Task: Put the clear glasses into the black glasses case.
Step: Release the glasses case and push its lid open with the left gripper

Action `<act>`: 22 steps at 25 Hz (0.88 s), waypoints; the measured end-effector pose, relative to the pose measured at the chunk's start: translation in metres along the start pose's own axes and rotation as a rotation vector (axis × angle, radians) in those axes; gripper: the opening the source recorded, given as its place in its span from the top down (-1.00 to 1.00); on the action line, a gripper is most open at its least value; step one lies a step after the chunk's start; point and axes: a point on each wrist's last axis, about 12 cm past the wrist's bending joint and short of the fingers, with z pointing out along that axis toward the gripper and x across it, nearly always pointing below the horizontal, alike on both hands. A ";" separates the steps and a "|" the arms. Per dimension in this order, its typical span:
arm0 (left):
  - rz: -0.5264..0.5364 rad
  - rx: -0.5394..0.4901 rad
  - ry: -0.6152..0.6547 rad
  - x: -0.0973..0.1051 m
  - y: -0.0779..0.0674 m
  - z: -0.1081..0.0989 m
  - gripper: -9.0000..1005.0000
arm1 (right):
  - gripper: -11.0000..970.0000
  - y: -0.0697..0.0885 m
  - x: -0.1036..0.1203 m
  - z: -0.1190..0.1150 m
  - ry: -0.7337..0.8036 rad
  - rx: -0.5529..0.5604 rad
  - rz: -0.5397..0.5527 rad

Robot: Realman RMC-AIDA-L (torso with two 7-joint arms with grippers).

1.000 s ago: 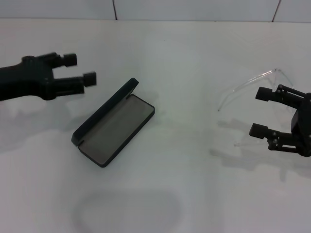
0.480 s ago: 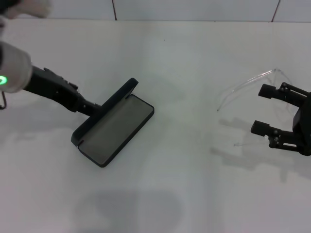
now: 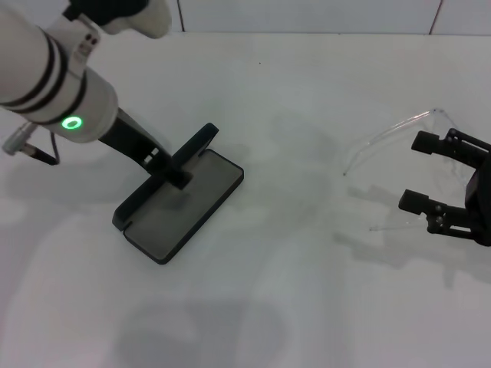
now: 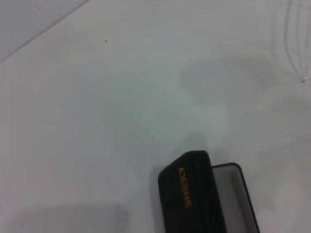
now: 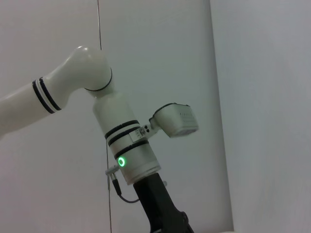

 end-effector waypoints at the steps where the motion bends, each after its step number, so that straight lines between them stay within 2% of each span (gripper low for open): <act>1: 0.007 -0.005 0.001 -0.001 -0.002 0.004 -0.65 | -0.70 0.000 0.000 0.000 0.000 0.000 0.001; 9: -0.003 -0.021 0.028 0.003 0.003 0.019 -0.64 | -0.70 0.001 0.001 0.000 -0.005 0.001 0.008; 22: 0.003 -0.034 0.042 0.008 0.008 0.030 -0.63 | -0.70 0.001 0.001 0.000 -0.010 0.001 0.007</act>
